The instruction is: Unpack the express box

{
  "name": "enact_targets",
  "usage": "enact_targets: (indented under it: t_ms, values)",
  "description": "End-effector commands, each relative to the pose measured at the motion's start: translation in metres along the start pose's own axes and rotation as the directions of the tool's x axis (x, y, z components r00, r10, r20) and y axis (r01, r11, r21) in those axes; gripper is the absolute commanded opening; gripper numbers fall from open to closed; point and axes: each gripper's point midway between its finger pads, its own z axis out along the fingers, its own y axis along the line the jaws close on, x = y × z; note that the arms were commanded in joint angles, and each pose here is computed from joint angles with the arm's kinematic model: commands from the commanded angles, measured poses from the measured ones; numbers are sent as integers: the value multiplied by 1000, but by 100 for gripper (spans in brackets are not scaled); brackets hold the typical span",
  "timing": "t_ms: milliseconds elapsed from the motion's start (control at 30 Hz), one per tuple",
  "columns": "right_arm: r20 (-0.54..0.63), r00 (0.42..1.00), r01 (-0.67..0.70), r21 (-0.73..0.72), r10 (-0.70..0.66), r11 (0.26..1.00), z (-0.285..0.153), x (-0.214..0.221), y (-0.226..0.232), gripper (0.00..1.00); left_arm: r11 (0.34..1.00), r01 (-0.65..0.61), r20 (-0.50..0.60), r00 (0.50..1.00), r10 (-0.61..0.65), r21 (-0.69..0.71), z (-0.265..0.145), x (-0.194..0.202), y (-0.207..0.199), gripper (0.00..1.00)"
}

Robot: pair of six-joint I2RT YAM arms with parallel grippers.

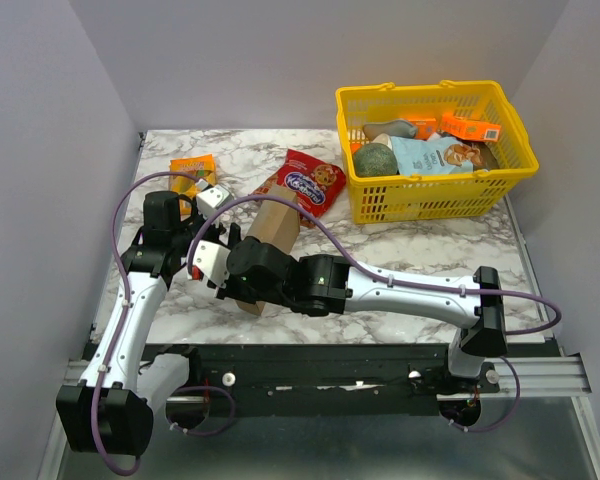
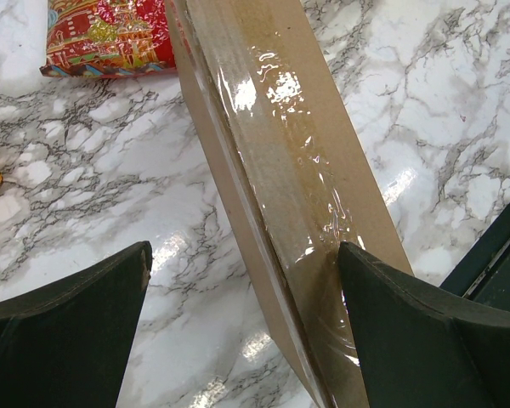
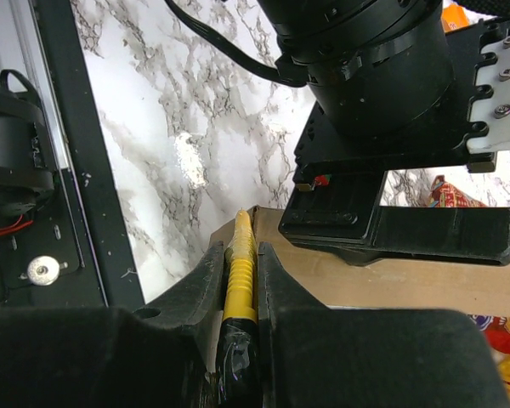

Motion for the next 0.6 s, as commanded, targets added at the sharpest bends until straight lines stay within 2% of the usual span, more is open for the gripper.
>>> enact_targets:
  t_ms: [0,567]
  values:
    - [14,1000,-7,12,7,1000,3,-8,0,0,999,25,-68,997,-27,-30,-1,24,2,99]
    - [-25,1000,0,44,1,999,8,5,-8,0,1000,20,-61,998,-21,-23,1,25,2,99]
